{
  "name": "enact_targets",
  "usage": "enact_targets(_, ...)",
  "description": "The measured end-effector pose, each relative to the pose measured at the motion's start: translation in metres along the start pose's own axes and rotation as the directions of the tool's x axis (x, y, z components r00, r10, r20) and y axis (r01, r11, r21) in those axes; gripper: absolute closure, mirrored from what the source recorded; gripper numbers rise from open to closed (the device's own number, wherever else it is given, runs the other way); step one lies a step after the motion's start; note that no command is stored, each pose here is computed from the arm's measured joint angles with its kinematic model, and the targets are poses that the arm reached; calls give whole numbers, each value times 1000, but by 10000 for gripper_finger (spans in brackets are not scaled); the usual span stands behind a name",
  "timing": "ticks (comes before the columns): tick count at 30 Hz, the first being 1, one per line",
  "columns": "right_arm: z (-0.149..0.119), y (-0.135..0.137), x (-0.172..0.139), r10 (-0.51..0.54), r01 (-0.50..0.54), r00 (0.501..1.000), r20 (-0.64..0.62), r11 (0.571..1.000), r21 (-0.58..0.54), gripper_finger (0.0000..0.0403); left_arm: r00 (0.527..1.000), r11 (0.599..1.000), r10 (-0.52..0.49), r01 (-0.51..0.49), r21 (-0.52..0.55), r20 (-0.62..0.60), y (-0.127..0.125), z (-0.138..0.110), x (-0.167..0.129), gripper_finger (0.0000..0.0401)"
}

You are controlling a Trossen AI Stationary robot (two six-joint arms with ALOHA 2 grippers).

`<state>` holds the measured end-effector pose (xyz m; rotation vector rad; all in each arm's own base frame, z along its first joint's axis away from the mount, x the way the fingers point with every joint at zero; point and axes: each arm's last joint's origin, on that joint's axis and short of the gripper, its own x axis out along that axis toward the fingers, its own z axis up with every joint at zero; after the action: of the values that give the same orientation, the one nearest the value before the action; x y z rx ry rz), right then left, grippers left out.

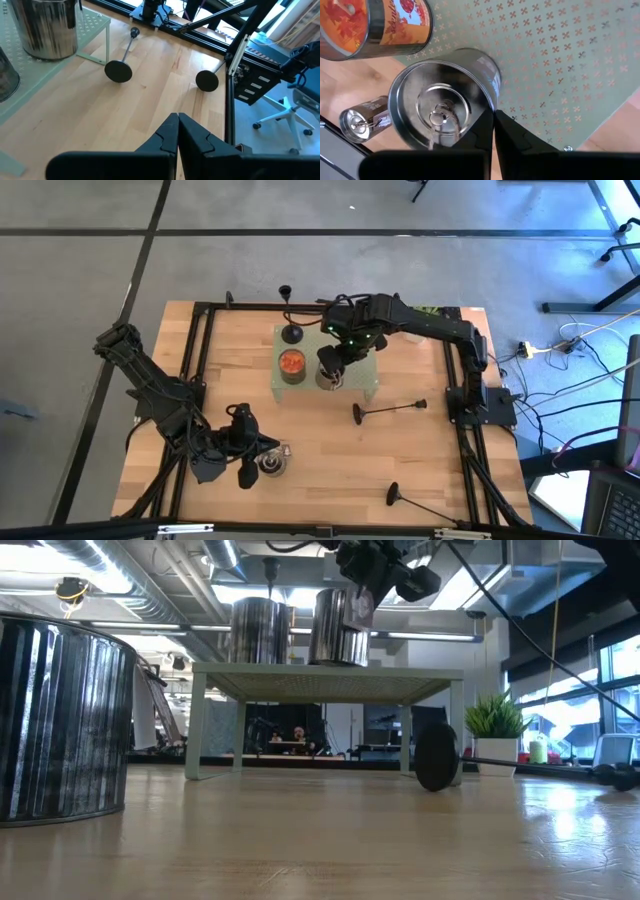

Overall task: Pick & Place candle stick holders
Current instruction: Put the top brown scented candle on the shelf aligned with the other scented candle

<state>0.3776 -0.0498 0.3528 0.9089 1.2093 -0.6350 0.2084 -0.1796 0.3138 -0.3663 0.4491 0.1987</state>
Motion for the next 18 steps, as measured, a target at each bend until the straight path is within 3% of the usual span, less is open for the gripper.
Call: enact_targets(18,4,0,4,-4,4,1000,11,1000,-11,388,1000,1000,1,-1,6,-6,0,-2,-1,399)
